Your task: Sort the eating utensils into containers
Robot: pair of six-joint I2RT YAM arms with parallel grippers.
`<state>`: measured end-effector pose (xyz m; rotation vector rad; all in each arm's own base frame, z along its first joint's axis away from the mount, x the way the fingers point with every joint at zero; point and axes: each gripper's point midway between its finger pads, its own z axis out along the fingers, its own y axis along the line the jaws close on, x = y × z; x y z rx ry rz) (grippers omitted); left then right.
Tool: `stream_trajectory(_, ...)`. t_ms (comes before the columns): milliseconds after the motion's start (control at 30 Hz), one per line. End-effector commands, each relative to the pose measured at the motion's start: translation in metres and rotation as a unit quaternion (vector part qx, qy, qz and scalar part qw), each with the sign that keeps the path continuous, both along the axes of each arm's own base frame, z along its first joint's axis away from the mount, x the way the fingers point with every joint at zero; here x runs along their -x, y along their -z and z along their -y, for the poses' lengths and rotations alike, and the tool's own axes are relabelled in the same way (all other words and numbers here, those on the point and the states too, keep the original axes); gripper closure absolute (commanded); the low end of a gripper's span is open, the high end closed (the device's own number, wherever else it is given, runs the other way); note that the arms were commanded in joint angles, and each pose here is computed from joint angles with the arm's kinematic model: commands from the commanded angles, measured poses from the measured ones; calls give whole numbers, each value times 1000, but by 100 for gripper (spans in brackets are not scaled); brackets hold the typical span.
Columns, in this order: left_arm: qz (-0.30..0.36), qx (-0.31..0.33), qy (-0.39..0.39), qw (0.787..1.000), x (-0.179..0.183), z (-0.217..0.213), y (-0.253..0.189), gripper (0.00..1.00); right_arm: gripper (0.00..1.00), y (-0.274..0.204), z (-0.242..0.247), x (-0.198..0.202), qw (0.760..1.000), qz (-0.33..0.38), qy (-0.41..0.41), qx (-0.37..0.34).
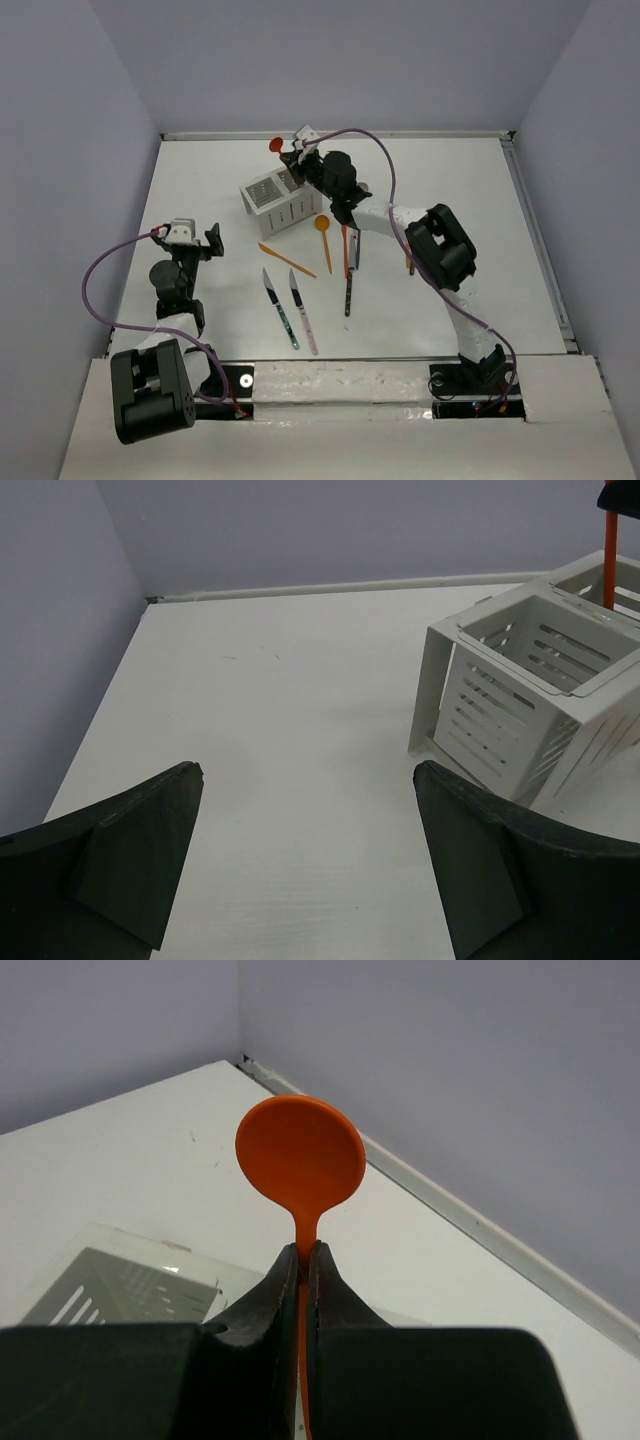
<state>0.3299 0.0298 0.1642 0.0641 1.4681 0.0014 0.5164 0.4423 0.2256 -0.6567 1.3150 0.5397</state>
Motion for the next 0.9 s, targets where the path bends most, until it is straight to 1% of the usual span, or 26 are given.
stream_trajectory(0, 41, -20, 3, 999, 2, 0, -21, 1, 89, -33, 10, 12, 999, 24, 15, -41)
stream_trajectory(33, 41, -20, 5, 999, 2, 1, -21, 1, 77, -35, 13, 16, 999, 22, 14, -41)
stream_trajectory(133, 40, -21, 6, 999, 2, 1, -20, 1, 58, -39, 17, 22, 999, 11, 12, -39)
stream_trajectory(167, 40, -22, 8, 999, 2, 2, -20, 1, 50, -49, 23, 27, 999, 6, 17, -43)
stream_trajectory(233, 39, -21, 5, 999, 2, 1, -20, 1, 48, -62, 37, 32, 998, 3, 37, -55)
stream_trajectory(267, 38, -21, 5, 999, 2, 1, -19, 1, 47, -80, 53, 40, 995, -1, 57, -80)
stream_trajectory(300, 37, -22, 6, 999, 2, 1, -19, 1, 45, -83, 71, 37, 991, -15, 101, -91)
stream_trajectory(367, 39, -22, 7, 999, 2, 2, -20, 1, 43, -98, 96, 45, 984, -32, 143, -99)
stream_trajectory(400, 38, -22, 8, 999, 2, 2, -20, 1, 42, -96, 102, 46, 981, -53, 157, -99)
stream_trajectory(433, 39, -23, 8, 999, 2, 2, -20, 1, 41, -69, 112, 46, 976, -96, 187, -53)
stream_trajectory(500, 41, -22, 7, 999, 2, 2, -21, 1, 37, -40, 131, 39, 962, -139, 235, -4)
stream_trajectory(533, 43, -22, 6, 999, 3, 2, -22, 1, 33, -21, 148, 38, 945, -167, 279, 32)
stream_trajectory(567, 44, -22, 6, 999, 3, 2, -22, 1, 30, -7, 159, 36, 935, -183, 299, 47)
stream_trajectory(600, 46, -22, 6, 999, 4, 2, -23, 1, 28, 5, 165, 35, 928, -203, 309, 48)
stream_trajectory(633, 46, -22, 5, 999, 4, 2, -22, 1, 23, 32, 175, 34, 918, -244, 305, 74)
stream_trajectory(667, 47, -23, 6, 999, 4, 2, -23, 1, 22, 43, 180, 33, 911, -270, 302, 75)
stream_trajectory(700, 48, -23, 7, 999, 4, 2, -23, 1, 21, 52, 191, 27, 900, -301, 311, 56)
stream_trajectory(733, 47, -23, 6, 999, 4, 2, -23, 1, 21, 70, 191, 26, 890, -334, 302, 69)
stream_trajectory(767, 47, -23, 6, 999, 4, 2, -23, 1, 21, 77, 193, 23, 882, -350, 308, 66)
stream_trajectory(867, 46, -23, 7, 999, 4, 2, -22, 1, 21, 101, 200, 15, 865, -367, 330, 90)
